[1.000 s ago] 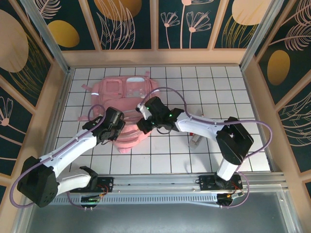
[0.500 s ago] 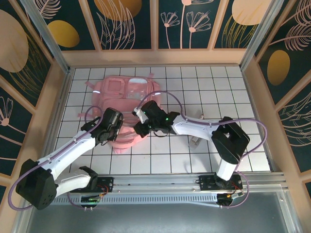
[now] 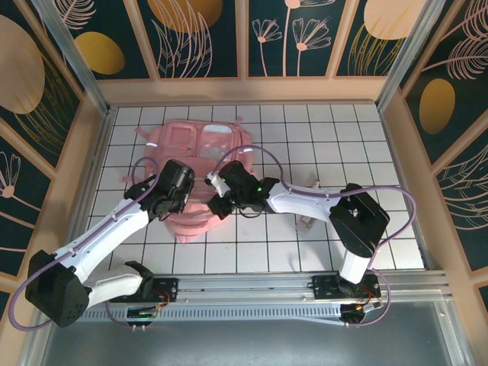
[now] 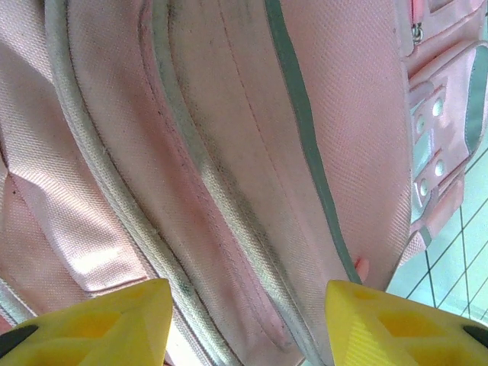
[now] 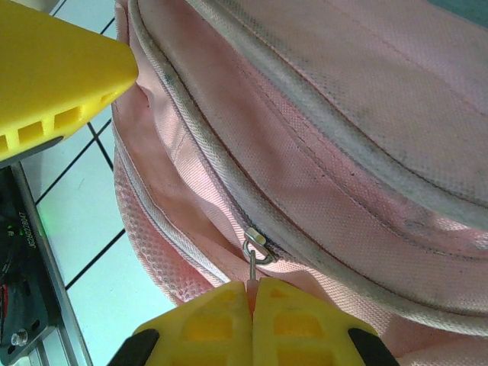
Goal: Pack the student bag
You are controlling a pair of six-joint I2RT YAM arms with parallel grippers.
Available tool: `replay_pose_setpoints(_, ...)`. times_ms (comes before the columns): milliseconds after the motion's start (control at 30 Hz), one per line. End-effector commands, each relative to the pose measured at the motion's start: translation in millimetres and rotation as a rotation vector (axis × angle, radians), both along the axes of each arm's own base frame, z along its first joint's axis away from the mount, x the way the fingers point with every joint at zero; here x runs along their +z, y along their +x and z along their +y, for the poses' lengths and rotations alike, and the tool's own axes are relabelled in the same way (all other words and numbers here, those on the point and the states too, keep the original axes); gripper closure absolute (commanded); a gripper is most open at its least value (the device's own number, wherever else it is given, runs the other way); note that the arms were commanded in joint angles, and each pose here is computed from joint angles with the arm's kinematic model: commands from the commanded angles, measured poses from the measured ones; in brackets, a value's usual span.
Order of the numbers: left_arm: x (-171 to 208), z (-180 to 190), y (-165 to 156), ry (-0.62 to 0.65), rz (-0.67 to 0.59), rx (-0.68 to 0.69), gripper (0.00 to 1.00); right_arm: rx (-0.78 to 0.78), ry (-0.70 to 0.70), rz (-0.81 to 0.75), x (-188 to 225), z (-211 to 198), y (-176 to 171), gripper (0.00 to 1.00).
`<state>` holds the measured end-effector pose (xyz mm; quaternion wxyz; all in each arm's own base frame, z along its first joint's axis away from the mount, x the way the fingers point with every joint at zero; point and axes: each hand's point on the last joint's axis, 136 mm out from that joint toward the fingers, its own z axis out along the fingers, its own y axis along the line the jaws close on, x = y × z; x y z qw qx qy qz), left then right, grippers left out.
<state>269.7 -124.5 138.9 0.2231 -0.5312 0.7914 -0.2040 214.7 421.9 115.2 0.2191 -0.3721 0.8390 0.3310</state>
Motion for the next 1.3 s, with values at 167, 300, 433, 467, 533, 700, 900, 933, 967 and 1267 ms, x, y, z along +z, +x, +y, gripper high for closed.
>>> replay_pose_setpoints(167,-42,-17,0,-0.062,0.054,-0.025,0.45,0.049,0.02,0.022,8,8,-12,1.0)
replay_pose_setpoints(300,-53,-15,-6,-0.076,0.071,-0.006,0.46,0.041,0.013,0.018,7,6,-11,1.0)
replay_pose_setpoints(433,-54,-11,-10,-0.063,0.078,0.002,0.47,0.036,0.015,0.015,6,5,-11,1.0)
replay_pose_setpoints(467,-55,-10,-11,-0.059,0.079,0.001,0.48,0.036,0.015,0.014,6,5,-11,1.0)
replay_pose_setpoints(533,-59,-7,-13,-0.042,0.082,0.0,0.53,0.036,0.017,0.01,8,5,-10,1.0)
replay_pose_setpoints(700,-60,20,-13,0.08,0.034,0.028,1.0,0.008,-0.012,-0.037,15,1,0,1.0)
replay_pose_setpoints(900,-26,47,-4,0.149,0.002,-0.032,1.0,-0.084,-0.133,-0.098,-6,-36,26,1.0)
replay_pose_setpoints(933,-22,49,-2,0.147,0.001,-0.052,1.0,-0.097,-0.143,-0.099,-9,-43,29,1.0)
replay_pose_setpoints(967,-19,50,0,0.146,0.003,-0.081,1.0,-0.121,-0.16,-0.099,-14,-51,34,1.0)
replay_pose_setpoints(1267,-33,52,-3,0.088,0.096,-0.296,1.0,-0.35,-0.228,-0.129,-29,-116,103,1.0)
